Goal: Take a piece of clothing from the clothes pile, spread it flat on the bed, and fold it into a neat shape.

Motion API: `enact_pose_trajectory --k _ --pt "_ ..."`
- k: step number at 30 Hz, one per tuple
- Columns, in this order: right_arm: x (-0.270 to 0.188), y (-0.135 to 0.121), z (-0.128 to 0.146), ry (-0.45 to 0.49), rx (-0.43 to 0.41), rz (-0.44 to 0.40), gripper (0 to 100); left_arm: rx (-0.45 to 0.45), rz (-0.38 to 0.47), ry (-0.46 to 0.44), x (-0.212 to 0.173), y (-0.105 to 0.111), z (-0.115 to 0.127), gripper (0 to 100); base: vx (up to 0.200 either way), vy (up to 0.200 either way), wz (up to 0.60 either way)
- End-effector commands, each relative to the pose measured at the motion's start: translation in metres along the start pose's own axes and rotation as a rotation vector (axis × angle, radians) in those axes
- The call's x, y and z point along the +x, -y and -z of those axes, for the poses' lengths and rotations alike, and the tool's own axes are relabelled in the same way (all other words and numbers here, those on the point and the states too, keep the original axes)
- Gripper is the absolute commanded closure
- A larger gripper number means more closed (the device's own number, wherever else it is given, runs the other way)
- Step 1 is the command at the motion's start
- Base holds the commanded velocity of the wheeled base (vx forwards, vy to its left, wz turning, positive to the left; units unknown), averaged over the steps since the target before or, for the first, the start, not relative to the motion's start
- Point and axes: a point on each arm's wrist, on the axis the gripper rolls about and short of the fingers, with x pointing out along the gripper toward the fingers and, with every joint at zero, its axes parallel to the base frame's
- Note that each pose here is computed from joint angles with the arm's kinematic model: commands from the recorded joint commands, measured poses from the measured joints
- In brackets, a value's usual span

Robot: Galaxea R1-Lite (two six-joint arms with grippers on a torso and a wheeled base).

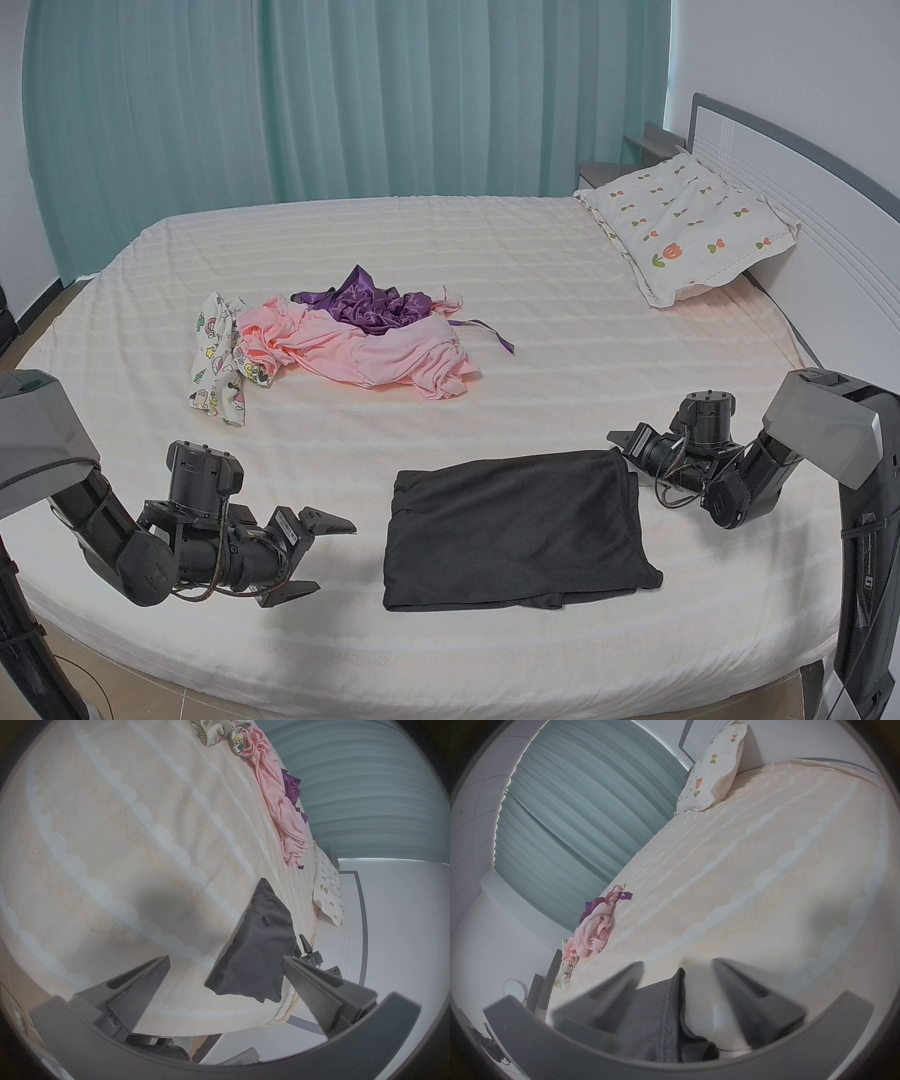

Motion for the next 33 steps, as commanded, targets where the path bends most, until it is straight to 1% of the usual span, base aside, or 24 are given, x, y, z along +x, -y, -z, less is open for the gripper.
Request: enact_pose_trajectory --k 1,5,8,9,10,13,14,15,20,27,28,33 --pt "-0.015 -0.007 -0.01 0.018 -0.001 -0.008 0 0.0 0.0 -0.001 0.0 0.0 0.0 0 0.0 0.0 0.0" --pt "-0.04 -0.01 -0.009 0.001 -0.001 0.007 0 0.0 0.0 -0.001 0.0 0.0 0.0 0 0.0 0.0 0.0" --pt "-0.071 -0.007 0.003 -0.055 0.003 0.049 0 0.0 0.0 -0.001 0.0 0.0 0.0 0 0.0 0.0 0.0" --pt "-0.071 -0.007 0.003 -0.055 0.003 0.049 0 0.0 0.0 -0.001 0.0 0.0 0.0 0 0.0 0.0 0.0" --pt "-0.09 -0.004 0.014 -0.097 0.005 0.076 0 0.0 0.0 -0.001 0.0 0.0 0.0 0 0.0 0.0 0.0" --pt "-0.116 0.003 0.029 -0.152 0.011 0.117 0 0.0 0.0 -0.001 0.0 0.0 0.0 0 0.0 0.0 0.0" --pt "-0.116 0.003 0.029 -0.152 0.011 0.117 0 0.0 0.0 -0.001 0.0 0.0 0.0 0 0.0 0.0 0.0" --pt "-0.131 0.005 0.039 -0.187 0.014 0.133 0 0.0 0.0 -0.001 0.0 0.0 0.0 0 0.0 0.0 0.0" --pt "-0.152 0.009 0.06 -0.25 0.008 0.154 0 0.0 -0.001 -0.002 0.0 0.0 0.0 0 0.0 0.0 0.0" --pt "-0.164 0.008 0.074 -0.285 -0.004 0.144 0 0.0 0.0 -0.001 0.0 0.0 0.0 0 0.0 0.0 0.0" --pt "-0.164 0.008 0.074 -0.289 -0.005 0.145 100 0.0 0.0 -0.001 0.0 0.0 0.0 0 0.0 0.0 0.0" --pt "-0.16 0.005 0.078 -0.302 -0.016 0.137 100 0.0 -0.001 -0.002 0.0 0.0 0.0 0 0.0 0.0 0.0"
